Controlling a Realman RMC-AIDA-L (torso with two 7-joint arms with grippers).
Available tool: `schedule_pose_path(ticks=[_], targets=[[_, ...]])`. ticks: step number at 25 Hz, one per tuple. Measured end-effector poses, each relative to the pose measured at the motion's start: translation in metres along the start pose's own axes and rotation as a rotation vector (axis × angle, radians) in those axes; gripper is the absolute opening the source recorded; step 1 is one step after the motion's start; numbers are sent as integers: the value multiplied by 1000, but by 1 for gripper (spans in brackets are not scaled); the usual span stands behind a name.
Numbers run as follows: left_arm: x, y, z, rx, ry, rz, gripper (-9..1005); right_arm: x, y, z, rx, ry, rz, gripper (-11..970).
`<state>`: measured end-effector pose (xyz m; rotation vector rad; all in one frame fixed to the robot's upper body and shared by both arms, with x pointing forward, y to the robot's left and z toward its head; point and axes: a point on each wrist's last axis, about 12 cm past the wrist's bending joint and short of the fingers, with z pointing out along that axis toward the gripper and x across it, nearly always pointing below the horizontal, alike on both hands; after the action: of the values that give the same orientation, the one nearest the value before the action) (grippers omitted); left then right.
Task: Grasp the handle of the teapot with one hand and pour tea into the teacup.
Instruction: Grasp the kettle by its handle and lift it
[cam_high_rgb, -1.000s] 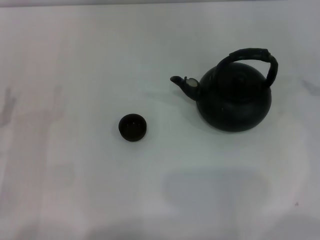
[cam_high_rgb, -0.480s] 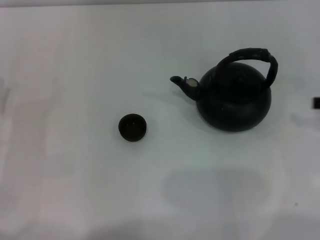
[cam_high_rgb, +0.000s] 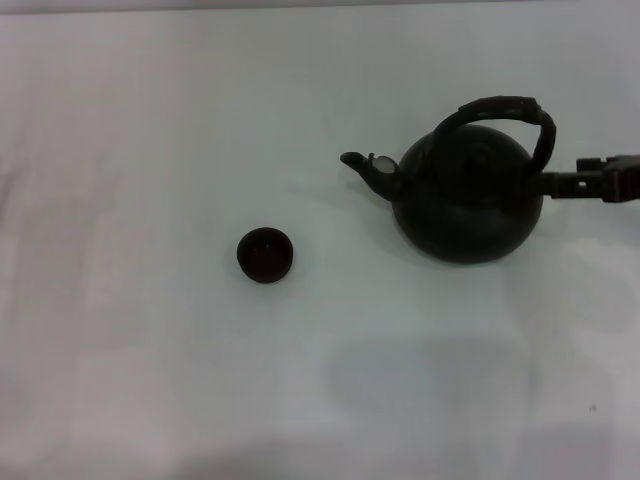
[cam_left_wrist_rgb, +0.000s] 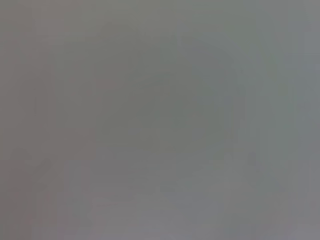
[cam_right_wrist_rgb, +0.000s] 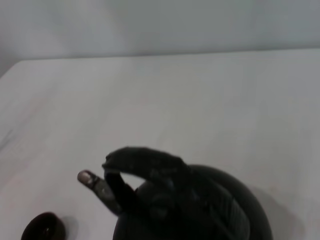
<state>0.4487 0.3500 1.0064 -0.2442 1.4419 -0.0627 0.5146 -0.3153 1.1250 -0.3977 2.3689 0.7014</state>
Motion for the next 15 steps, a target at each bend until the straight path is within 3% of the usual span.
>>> schedule_pose_path(ticks=[15], targets=[[-2, 4, -1, -11, -7, -9, 879, -9, -2, 18, 60, -54, -27, 828]])
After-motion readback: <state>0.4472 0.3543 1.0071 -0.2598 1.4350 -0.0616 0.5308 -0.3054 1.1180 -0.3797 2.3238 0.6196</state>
